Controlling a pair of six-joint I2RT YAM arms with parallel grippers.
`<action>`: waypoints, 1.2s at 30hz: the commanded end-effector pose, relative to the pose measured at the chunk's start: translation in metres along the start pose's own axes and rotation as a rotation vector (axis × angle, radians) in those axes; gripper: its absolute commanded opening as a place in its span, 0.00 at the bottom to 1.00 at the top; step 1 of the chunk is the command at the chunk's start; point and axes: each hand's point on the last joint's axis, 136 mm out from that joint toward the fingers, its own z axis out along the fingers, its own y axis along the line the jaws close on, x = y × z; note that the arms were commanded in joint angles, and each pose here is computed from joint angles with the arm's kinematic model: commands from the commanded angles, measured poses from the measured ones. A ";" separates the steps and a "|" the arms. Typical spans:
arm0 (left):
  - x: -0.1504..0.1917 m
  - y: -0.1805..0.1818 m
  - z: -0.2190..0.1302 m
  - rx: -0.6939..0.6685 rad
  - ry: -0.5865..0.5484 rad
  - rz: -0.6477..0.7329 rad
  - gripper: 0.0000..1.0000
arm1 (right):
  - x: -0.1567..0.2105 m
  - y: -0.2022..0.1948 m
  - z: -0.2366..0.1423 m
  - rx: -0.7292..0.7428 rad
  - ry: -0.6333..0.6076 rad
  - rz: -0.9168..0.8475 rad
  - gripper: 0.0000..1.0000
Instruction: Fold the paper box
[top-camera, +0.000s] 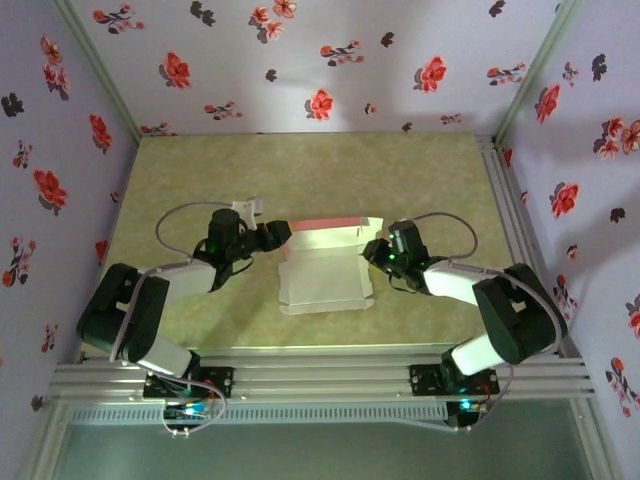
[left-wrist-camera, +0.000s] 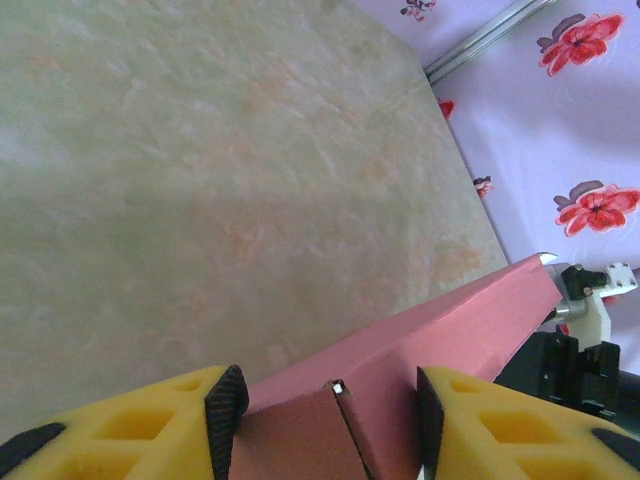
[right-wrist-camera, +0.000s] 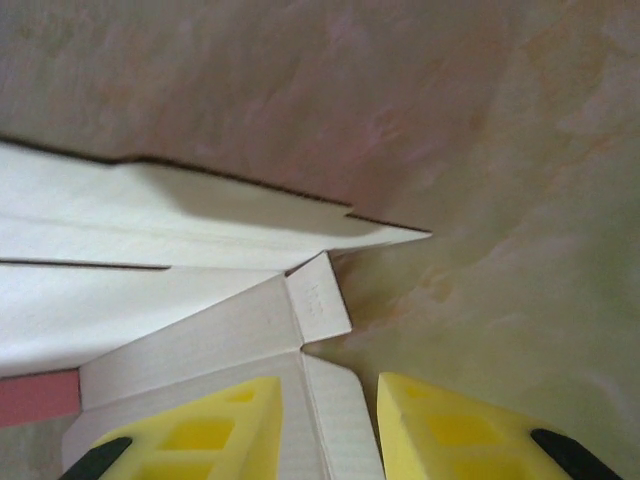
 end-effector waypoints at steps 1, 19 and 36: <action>0.033 0.021 -0.002 -0.080 0.086 -0.021 0.49 | -0.019 0.009 0.005 -0.008 -0.090 0.027 0.32; 0.036 0.017 -0.002 -0.091 0.093 -0.016 0.48 | -0.023 0.019 0.028 -0.030 -0.152 0.027 0.31; 0.037 0.013 0.001 -0.086 0.100 -0.006 0.48 | -0.012 0.043 0.029 -0.057 -0.147 -0.080 0.30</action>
